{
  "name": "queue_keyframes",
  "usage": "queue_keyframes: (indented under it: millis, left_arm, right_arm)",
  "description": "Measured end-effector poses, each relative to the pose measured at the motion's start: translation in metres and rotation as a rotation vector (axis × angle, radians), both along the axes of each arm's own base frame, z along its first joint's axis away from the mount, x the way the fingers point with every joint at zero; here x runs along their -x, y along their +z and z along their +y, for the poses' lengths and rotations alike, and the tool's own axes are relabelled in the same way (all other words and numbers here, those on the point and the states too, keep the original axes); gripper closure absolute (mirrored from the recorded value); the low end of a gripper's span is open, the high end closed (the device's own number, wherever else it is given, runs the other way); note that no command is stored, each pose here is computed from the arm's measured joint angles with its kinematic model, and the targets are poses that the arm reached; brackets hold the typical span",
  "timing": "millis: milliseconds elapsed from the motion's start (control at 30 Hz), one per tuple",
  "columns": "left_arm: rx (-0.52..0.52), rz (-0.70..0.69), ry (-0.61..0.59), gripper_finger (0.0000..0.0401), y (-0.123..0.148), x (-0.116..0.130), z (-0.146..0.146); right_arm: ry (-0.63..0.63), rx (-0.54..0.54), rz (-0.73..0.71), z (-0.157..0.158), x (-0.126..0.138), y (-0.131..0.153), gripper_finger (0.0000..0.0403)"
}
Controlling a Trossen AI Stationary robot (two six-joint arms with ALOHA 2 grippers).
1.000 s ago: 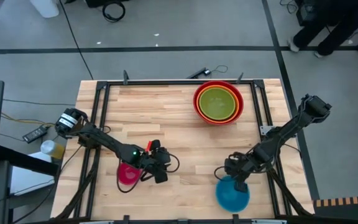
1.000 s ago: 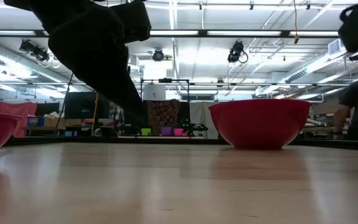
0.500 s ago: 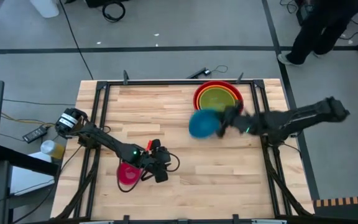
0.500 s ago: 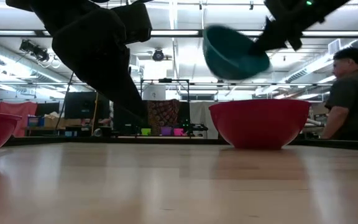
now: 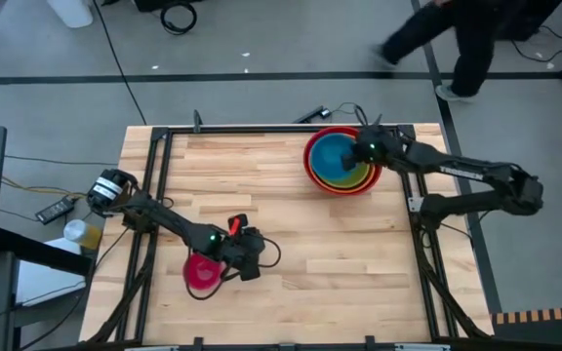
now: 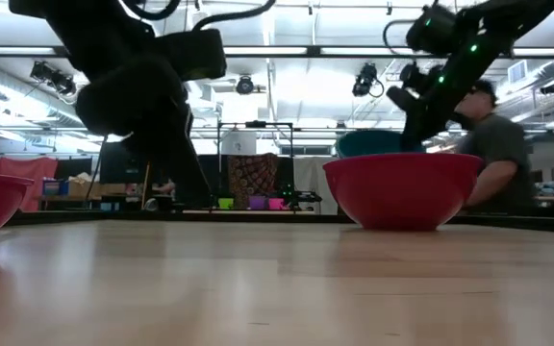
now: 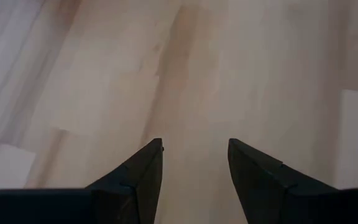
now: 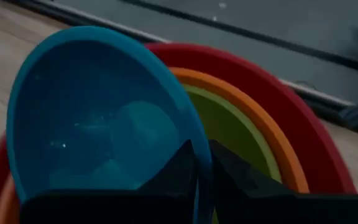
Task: Nest bowls inside each other
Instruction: Stack the blue bowl on top of the green bowl, then stack the small red bowl on top of the blue bowl
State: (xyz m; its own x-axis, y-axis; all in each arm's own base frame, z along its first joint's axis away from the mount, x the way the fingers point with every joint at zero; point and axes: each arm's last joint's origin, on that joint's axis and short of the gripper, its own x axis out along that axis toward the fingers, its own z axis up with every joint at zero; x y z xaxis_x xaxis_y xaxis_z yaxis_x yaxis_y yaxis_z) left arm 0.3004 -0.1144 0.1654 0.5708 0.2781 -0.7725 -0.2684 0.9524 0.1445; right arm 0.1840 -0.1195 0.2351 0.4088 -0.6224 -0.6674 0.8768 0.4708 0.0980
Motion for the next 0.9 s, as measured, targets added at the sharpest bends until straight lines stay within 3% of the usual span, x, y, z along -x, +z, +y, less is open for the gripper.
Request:
queue_keyframes:
  millis: [333,667,900]
  left_arm:
    - [0.018,-0.01,0.023,0.0216,0.0,0.001,-0.002]
    - [-0.026,-0.043,0.072,0.0216,0.001,0.001,0.0]
    - [-0.036,-0.052,0.083,0.0216,0.004,0.002,0.0]
  right_arm:
    - [-0.005,-0.106,0.124,-0.019,-0.001,-0.026,0.0331]
    - [0.043,-0.061,0.094,-0.015,0.005,-0.013,0.0312]
    - [0.238,-0.072,-0.035,0.007,0.005,0.007,0.0311]
